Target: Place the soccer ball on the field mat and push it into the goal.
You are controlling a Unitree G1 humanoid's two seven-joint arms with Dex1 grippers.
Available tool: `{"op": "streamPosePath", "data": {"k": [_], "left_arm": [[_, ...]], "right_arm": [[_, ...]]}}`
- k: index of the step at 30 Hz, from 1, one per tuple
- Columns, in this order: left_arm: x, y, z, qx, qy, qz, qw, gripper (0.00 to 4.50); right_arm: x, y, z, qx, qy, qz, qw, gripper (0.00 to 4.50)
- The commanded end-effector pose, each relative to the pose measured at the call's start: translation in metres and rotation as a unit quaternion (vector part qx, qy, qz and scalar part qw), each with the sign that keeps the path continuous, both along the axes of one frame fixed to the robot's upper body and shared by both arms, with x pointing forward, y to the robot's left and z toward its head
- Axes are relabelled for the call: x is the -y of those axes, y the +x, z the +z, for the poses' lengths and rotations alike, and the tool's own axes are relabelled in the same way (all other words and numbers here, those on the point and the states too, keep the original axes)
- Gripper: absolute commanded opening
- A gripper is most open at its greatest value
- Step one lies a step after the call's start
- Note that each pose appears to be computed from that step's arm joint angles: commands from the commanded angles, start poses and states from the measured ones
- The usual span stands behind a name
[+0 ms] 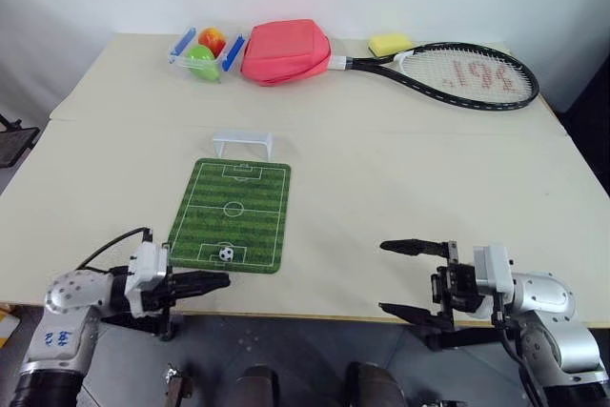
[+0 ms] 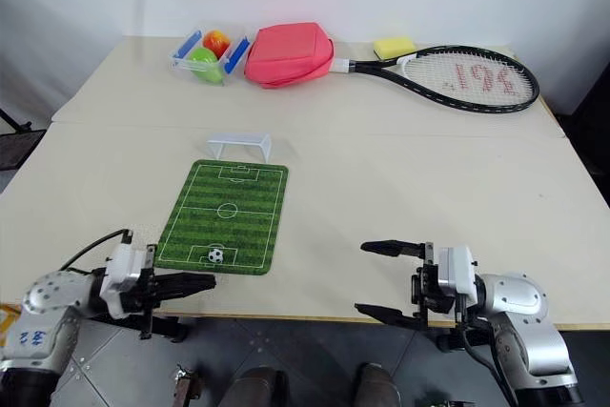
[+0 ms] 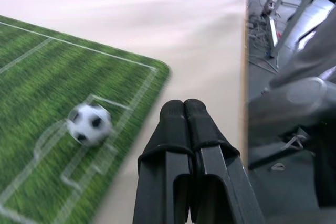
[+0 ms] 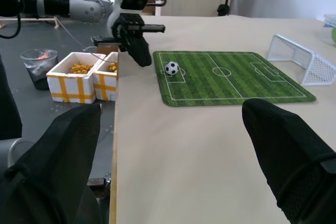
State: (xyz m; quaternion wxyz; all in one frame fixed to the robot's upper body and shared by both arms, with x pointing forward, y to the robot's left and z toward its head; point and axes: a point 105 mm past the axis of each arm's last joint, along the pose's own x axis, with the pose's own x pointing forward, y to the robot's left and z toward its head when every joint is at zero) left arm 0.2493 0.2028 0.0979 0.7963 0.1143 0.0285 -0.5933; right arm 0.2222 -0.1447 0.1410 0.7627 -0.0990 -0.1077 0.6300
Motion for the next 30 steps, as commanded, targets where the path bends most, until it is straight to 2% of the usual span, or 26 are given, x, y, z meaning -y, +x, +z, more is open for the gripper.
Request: {"op": "streamPosePath", "data": {"k": [1, 7, 12, 14, 17, 19, 22, 26, 30], "left_arm": [[0.001, 0.007, -0.003, -0.004, -0.005, 0.009, 1.000, 0.01], [0.001, 0.024, -0.005, -0.002, 0.000, 0.015, 1.000, 0.01], [0.008, 0.057, 0.004, 0.027, -0.015, 0.038, 0.999, 0.01], [0.016, 0.077, 0.015, 0.054, -0.029, 0.056, 0.997, 0.01], [0.022, 0.096, 0.027, 0.092, -0.039, 0.079, 0.992, 0.01], [0.023, 0.104, 0.044, 0.114, -0.062, 0.085, 0.988, 0.01], [0.019, 0.105, 0.055, 0.129, -0.073, 0.087, 0.985, 0.01], [-0.005, 0.094, 0.060, 0.136, -0.084, 0.129, 0.979, 0.01], [-0.028, 0.062, 0.063, 0.141, -0.096, 0.166, 0.971, 0.01]], "right_arm": [[-0.004, -0.003, 0.008, 0.018, 0.005, -0.003, 1.000, 4.50], [-0.006, -0.002, 0.006, 0.018, 0.009, -0.028, 0.999, 4.50], [-0.008, 0.004, 0.009, 0.022, 0.025, -0.067, 0.997, 4.50], [-0.008, 0.013, 0.010, 0.031, 0.034, -0.110, 0.993, 4.50], [-0.006, 0.024, 0.013, 0.041, 0.055, -0.162, 0.984, 4.50], [-0.007, 0.032, 0.019, 0.031, 0.091, -0.192, 0.977, 4.50], [-0.010, 0.033, 0.020, 0.018, 0.107, -0.195, 0.975, 4.50], [-0.015, 0.034, 0.015, 0.007, 0.114, -0.189, 0.975, 4.50], [-0.015, 0.045, 0.022, 0.022, 0.149, -0.221, 0.964, 4.50]]}}
